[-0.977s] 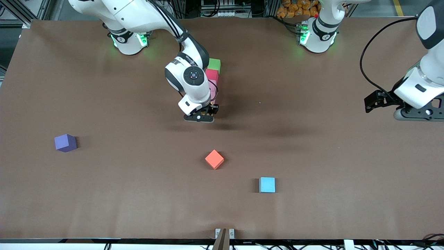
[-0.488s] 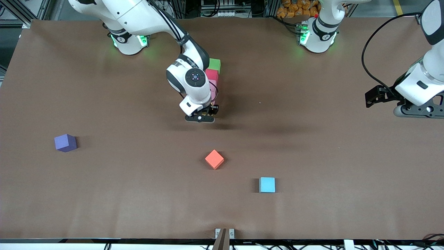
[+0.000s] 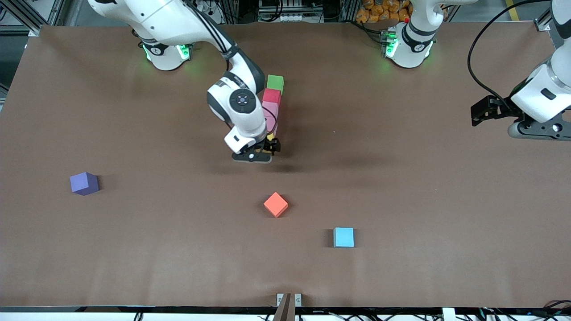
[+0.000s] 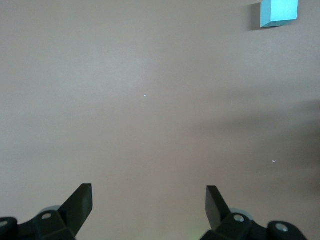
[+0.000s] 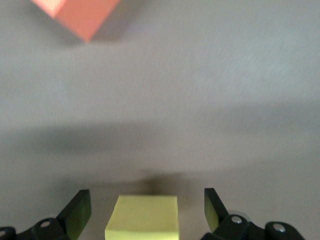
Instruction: Arrange blocks into number 1
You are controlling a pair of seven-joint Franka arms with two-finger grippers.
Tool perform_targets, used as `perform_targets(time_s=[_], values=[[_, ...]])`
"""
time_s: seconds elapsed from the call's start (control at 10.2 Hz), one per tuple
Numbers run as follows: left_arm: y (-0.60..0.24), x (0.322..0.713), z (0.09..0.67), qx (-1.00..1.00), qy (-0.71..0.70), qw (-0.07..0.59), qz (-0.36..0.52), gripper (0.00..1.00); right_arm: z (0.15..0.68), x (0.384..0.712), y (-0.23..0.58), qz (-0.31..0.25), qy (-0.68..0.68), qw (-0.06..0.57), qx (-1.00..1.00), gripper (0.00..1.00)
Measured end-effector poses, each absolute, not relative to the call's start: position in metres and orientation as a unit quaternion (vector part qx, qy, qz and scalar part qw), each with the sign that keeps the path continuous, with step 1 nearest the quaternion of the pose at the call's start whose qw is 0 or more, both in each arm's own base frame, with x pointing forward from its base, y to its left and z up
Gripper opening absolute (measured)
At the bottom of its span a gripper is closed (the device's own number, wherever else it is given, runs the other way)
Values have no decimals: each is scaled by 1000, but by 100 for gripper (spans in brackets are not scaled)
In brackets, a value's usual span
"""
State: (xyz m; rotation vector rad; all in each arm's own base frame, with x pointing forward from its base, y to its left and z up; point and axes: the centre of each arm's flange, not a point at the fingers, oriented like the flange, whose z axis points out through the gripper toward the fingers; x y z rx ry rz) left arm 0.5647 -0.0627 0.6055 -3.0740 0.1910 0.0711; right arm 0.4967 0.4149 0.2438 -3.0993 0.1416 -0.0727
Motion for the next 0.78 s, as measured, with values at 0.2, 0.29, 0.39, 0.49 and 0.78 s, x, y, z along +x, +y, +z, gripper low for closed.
perform_targets(time_s=[0.2, 0.29, 0.39, 0.49, 0.78], values=[[-60, 565, 606, -997, 60, 30, 23, 100, 273, 526, 406, -35, 63, 25, -997, 100], [-56, 566, 607, -998, 55, 30, 21, 100, 291, 543, 400, -36, 70, 21, -997, 100], [-52, 566, 609, -998, 52, 30, 19, 100, 307, 559, 398, -36, 68, 18, -997, 100], [-50, 566, 611, -998, 51, 30, 17, 100, 316, 571, 401, -38, 53, 20, -998, 100], [-44, 566, 617, -998, 45, 30, 12, 100, 296, 590, 422, -44, -33, 26, -998, 100]])
